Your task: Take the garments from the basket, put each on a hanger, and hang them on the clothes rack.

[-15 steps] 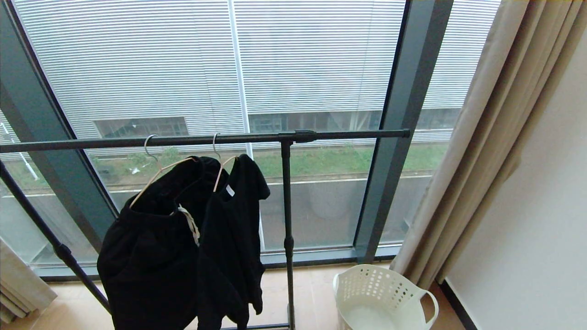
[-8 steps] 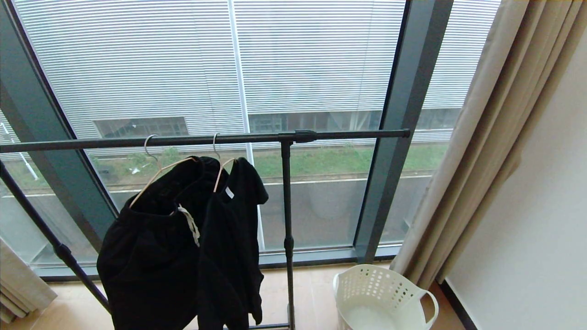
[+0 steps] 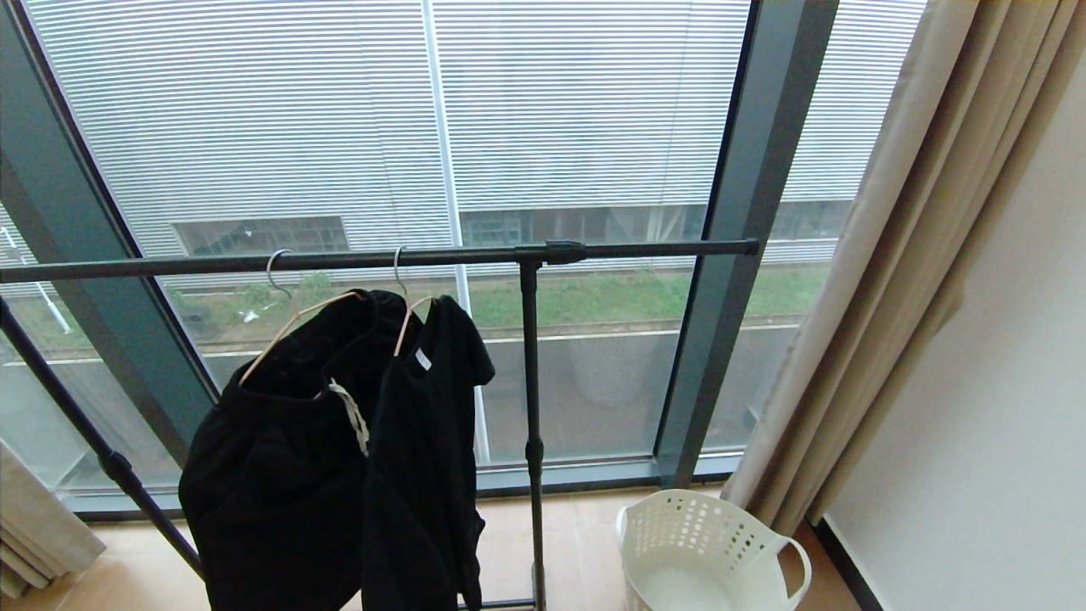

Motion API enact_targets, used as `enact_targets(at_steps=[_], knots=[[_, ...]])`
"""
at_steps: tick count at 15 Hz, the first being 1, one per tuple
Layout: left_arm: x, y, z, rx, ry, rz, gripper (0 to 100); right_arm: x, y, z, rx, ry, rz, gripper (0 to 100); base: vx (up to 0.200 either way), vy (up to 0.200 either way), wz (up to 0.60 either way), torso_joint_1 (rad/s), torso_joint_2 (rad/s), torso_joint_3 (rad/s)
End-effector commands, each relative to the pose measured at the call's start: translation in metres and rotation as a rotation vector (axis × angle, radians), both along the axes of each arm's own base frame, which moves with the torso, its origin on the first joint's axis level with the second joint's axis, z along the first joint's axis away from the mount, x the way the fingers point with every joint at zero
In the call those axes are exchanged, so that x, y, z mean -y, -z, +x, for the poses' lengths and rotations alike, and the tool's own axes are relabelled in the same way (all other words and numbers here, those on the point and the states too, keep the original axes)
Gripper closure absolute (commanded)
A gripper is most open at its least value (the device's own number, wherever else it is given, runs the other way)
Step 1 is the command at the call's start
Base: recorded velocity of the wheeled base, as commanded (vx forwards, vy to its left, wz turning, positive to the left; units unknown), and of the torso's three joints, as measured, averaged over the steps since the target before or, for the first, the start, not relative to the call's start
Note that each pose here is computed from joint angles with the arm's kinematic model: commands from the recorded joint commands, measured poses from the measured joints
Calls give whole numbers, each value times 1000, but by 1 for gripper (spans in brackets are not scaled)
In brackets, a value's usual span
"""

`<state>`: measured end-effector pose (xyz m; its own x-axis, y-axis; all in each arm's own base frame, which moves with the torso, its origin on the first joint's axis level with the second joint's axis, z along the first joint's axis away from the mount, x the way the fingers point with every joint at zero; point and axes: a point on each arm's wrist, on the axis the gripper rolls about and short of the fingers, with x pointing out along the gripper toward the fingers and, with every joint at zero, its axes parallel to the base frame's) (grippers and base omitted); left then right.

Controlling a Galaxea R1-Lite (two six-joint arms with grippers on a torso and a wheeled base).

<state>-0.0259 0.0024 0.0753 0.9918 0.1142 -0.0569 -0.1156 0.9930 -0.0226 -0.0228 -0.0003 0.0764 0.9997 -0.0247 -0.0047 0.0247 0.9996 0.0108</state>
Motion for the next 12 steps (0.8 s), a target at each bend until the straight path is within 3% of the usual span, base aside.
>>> enact_targets(at_steps=[1, 12], knots=[[0, 0, 0, -1, -1, 0, 0, 0, 0, 0, -1, 0, 0, 0, 0, 0, 0, 0, 0, 0], [0, 0, 0, -1, -1, 0, 0, 0, 0, 0, -1, -2, -2, 0, 0, 0, 0, 0, 0, 0]])
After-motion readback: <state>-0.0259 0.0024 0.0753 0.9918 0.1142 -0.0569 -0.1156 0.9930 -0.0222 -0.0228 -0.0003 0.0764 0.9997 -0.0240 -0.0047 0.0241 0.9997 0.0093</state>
